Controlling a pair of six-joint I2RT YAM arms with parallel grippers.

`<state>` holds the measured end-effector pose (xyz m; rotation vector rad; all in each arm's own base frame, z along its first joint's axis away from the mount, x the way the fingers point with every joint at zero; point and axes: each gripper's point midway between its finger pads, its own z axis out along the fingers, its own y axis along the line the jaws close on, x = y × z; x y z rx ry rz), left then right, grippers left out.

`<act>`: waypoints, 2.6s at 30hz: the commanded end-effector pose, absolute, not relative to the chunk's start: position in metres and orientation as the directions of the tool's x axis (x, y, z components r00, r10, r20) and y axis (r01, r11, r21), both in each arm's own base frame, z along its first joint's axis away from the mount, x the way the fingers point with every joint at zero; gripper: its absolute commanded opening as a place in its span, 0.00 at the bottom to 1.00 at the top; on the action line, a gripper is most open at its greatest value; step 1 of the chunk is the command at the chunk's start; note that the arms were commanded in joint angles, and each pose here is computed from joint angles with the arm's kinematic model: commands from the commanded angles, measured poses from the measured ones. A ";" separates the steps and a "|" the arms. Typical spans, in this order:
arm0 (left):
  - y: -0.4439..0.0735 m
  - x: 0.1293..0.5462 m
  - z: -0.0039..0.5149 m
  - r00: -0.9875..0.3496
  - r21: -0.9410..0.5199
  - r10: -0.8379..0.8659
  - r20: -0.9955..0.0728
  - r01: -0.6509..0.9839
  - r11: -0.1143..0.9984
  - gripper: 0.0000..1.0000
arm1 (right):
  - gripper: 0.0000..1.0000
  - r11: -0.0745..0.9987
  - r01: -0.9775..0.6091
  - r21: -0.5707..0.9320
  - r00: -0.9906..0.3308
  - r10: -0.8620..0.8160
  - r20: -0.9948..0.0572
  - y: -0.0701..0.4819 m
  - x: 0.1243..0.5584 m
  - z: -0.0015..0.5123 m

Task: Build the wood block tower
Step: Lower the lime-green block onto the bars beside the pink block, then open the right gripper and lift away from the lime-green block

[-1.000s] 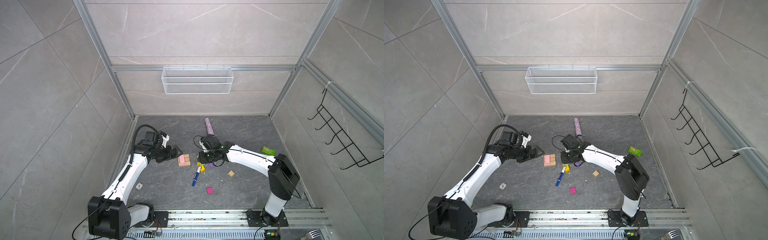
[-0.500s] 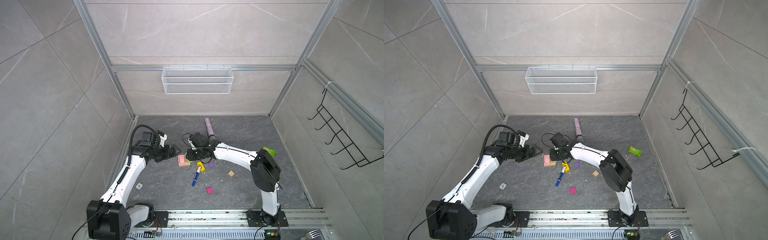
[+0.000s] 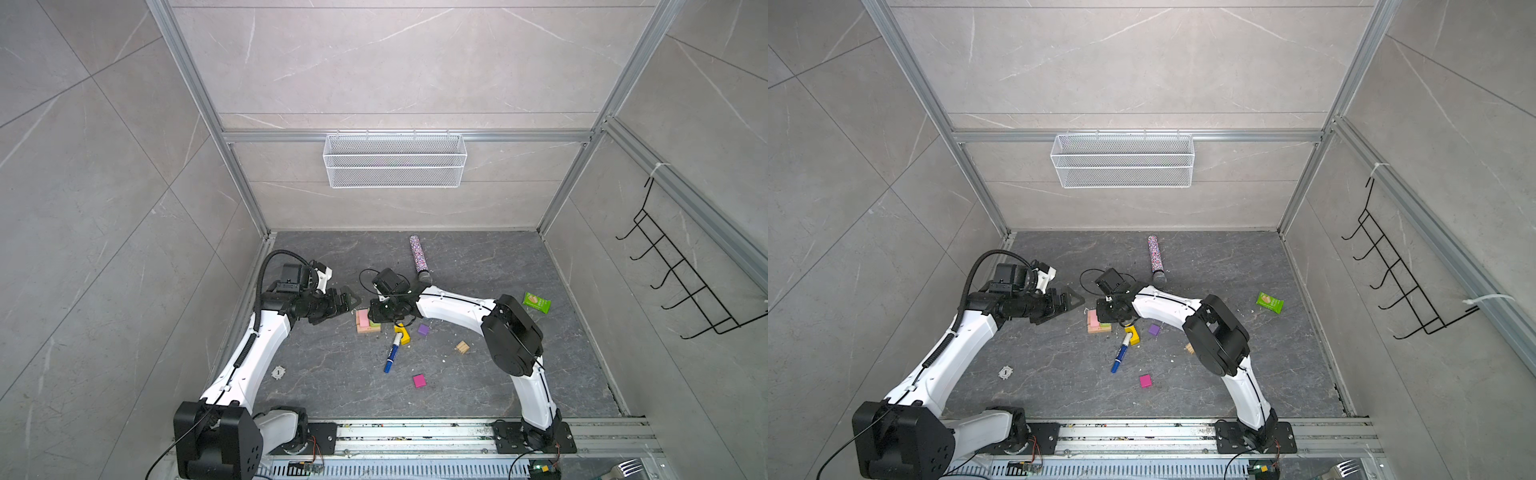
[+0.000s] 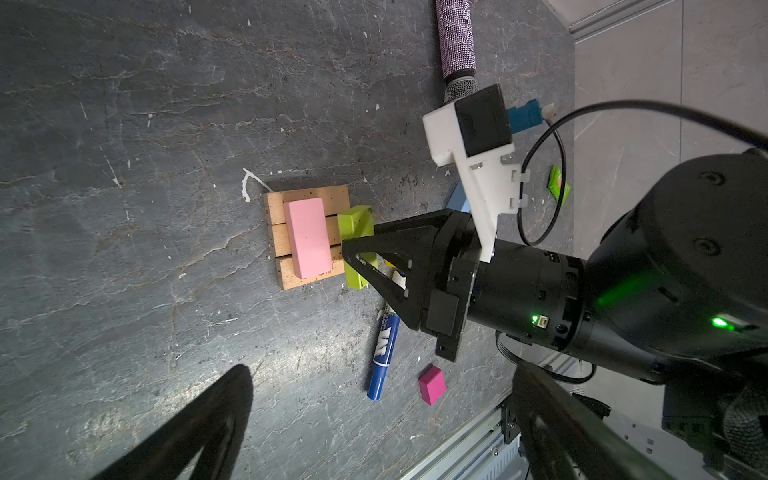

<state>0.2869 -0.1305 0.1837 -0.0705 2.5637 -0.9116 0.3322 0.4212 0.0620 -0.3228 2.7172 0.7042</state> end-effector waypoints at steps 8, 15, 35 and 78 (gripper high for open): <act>-0.134 0.287 0.191 -0.906 -0.638 -0.189 -0.380 0.108 0.763 1.00 | 0.00 0.859 -0.268 0.435 -0.929 -0.111 -0.352 0.427 0.342 0.055; -0.134 0.287 0.190 -0.907 -0.637 -0.188 -0.378 0.107 0.763 1.00 | 0.00 0.856 -0.262 0.445 -0.936 -0.113 -0.334 0.429 0.345 0.049; -0.133 0.287 0.189 -0.908 -0.636 -0.188 -0.375 0.104 0.764 1.00 | 0.03 0.874 -0.200 0.443 -0.950 -0.062 -0.307 0.424 0.345 0.044; -0.134 0.287 0.189 -0.909 -0.644 -0.188 -0.373 0.108 0.757 1.00 | 0.18 0.856 -0.209 0.473 -0.951 -0.065 -0.302 0.426 0.343 0.045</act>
